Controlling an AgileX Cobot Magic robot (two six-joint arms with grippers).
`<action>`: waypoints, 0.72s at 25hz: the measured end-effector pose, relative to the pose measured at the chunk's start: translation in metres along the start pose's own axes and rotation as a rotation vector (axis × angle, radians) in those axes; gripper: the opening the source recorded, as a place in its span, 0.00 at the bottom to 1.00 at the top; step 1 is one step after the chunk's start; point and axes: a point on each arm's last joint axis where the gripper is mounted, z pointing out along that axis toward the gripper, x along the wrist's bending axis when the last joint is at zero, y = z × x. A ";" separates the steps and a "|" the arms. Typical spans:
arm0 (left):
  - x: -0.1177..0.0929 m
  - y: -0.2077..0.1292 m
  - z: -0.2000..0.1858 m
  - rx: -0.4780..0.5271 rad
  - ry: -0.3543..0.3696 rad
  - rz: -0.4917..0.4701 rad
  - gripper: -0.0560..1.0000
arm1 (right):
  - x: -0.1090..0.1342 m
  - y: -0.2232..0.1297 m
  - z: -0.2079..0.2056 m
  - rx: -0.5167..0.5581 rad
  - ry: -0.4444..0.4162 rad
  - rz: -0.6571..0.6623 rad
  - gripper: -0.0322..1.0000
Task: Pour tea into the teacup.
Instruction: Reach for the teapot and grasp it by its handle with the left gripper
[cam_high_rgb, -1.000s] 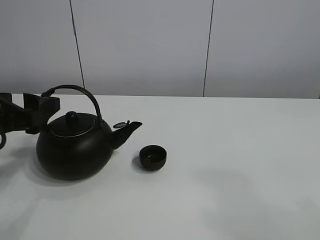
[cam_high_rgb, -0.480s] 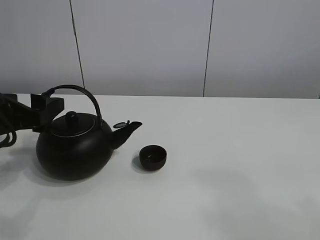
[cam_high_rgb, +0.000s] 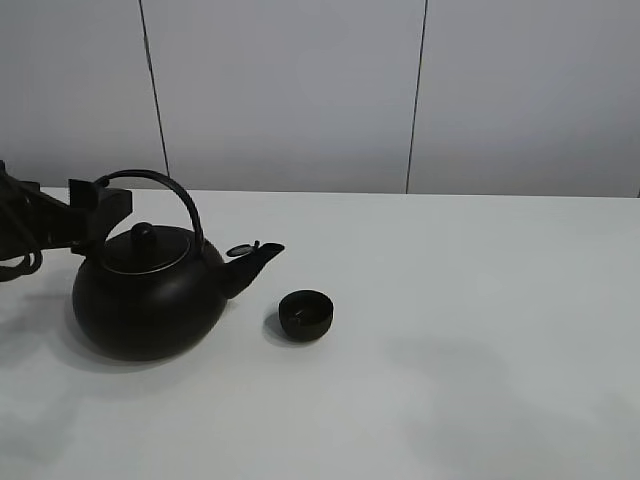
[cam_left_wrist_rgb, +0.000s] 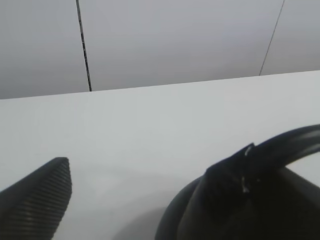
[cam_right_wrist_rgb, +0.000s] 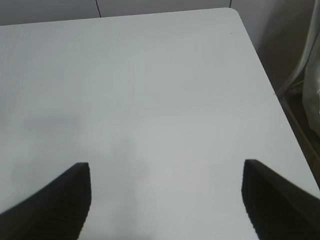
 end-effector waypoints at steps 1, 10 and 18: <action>0.000 0.000 0.000 0.002 -0.003 0.002 0.71 | 0.000 0.000 0.000 0.000 0.000 0.000 0.58; -0.001 -0.005 0.000 0.052 -0.006 0.004 0.71 | 0.000 0.000 0.000 0.000 0.000 0.000 0.58; -0.001 -0.005 0.000 0.052 -0.006 0.003 0.64 | 0.000 0.000 0.000 0.000 0.000 0.000 0.58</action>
